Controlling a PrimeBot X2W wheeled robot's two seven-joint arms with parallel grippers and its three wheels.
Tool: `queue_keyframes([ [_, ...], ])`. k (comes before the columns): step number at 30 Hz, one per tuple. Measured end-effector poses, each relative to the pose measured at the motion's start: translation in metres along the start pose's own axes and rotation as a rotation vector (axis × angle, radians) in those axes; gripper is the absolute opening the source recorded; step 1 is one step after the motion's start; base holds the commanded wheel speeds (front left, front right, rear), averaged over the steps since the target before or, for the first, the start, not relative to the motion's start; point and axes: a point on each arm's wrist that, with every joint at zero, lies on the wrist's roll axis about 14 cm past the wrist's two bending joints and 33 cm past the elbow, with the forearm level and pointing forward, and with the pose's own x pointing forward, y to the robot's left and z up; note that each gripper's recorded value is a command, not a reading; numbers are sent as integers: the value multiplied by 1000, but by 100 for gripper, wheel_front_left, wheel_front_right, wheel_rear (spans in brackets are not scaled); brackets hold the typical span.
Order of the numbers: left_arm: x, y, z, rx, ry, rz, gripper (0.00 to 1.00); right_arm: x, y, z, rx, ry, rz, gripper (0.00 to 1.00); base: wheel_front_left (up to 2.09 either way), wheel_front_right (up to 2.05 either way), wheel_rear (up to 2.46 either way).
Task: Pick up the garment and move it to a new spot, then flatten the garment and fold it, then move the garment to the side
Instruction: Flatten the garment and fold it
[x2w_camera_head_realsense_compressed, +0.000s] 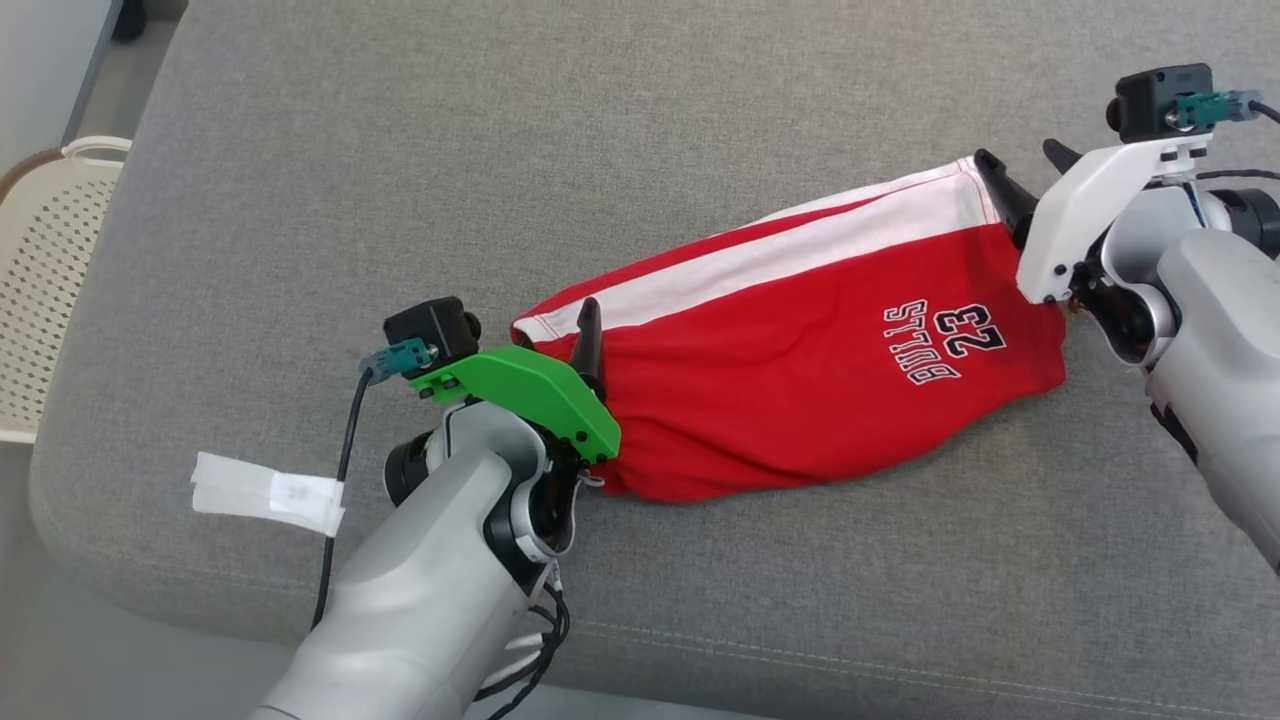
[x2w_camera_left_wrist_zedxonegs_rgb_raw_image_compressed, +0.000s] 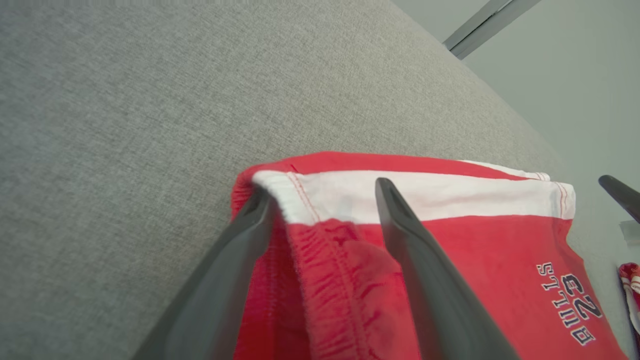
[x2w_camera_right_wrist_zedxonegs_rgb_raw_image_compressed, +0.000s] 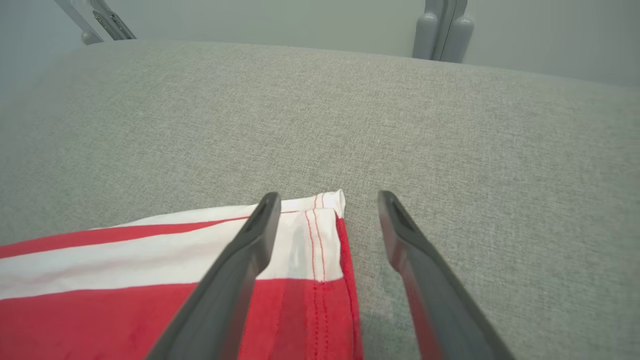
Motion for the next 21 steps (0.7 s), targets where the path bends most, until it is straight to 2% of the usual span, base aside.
queue_keyframes([
  [7,-12,6,3,78,-7,-24,100,-20,-14,9,-4,-38,-19,100,0,0,0],
  [15,-38,21,8,155,-53,-23,100,-42,-10,-11,38,-17,-10,100,0,0,0],
  [21,-63,29,29,182,-157,-18,100,-42,-5,-33,82,25,-10,100,0,0,0],
])
